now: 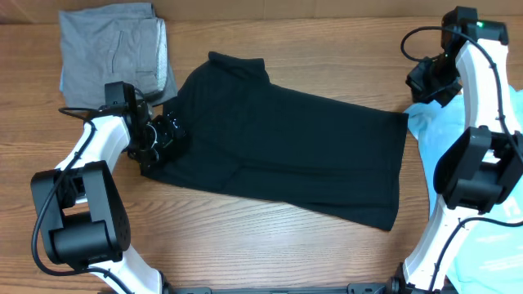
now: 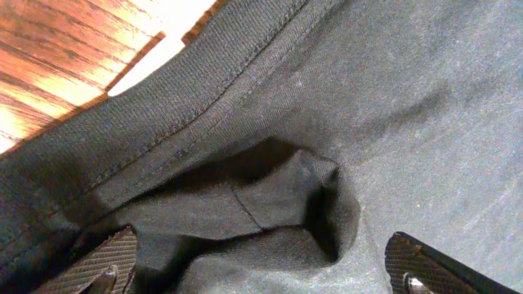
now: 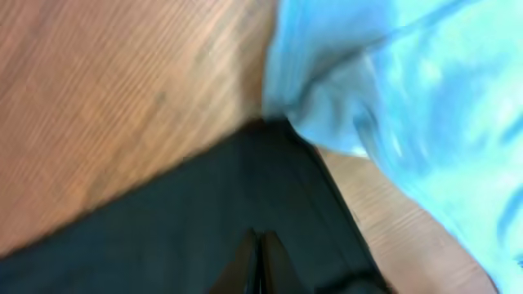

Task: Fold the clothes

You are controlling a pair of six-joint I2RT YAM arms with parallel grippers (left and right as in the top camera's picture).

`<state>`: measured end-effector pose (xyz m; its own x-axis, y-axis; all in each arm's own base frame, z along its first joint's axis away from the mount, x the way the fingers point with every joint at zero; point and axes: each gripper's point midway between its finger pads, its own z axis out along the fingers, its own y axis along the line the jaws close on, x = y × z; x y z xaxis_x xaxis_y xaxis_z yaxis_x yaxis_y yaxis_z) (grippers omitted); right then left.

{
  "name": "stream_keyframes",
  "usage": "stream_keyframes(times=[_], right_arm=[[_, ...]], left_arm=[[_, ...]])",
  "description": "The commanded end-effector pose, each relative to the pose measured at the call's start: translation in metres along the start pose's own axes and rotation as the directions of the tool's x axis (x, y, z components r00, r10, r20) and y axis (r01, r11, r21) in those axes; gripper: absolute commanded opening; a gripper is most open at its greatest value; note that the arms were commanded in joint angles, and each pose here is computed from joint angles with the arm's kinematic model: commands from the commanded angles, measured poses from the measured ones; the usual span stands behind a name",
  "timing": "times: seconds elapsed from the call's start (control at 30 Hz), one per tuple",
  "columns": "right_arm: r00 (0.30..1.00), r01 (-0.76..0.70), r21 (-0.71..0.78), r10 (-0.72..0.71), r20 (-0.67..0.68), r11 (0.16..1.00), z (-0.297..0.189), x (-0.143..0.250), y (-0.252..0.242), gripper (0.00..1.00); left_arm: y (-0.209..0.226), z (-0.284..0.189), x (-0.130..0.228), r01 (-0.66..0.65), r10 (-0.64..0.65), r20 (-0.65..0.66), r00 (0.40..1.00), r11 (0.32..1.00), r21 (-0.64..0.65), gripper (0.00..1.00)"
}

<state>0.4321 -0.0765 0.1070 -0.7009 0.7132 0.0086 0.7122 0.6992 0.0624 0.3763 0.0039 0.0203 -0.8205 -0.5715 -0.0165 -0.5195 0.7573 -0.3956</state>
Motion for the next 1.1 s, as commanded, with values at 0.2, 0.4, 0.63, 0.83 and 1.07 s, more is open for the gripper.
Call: stream_keyframes(times=[0.2,0.4,0.63,0.83,1.07], right_arm=[[0.982,0.037,0.142,-0.010,-0.188,0.989,0.054,0.055,-0.030,0.04],[0.973,0.052,0.163,-0.013,-0.229,0.985,0.087,0.074,-0.037,0.04],[0.980,0.049,0.141,-0.020,-0.199,0.989,0.108,0.071,-0.036,0.04],[0.982,0.038,0.061,-0.026,-0.186,0.997,0.140,0.074,-0.027,0.04],[0.990,0.007,-0.062,-0.016,-0.140,0.998,0.175,0.062,-0.004,0.04]], left_arm=[[0.002,0.001,-0.001,0.011,-0.011,-0.011,1.000,1.000,-0.007,1.00],[0.002,0.001,-0.001,0.012,-0.012,-0.011,1.000,1.000,-0.007,1.00],[0.002,0.001,0.000,0.012,-0.012,-0.013,1.000,1.000,-0.007,1.00],[0.003,0.001,0.002,0.016,-0.016,-0.021,1.000,1.000,-0.012,1.00],[0.001,0.001,0.003,0.016,-0.016,-0.026,1.000,1.000,0.000,1.00]])
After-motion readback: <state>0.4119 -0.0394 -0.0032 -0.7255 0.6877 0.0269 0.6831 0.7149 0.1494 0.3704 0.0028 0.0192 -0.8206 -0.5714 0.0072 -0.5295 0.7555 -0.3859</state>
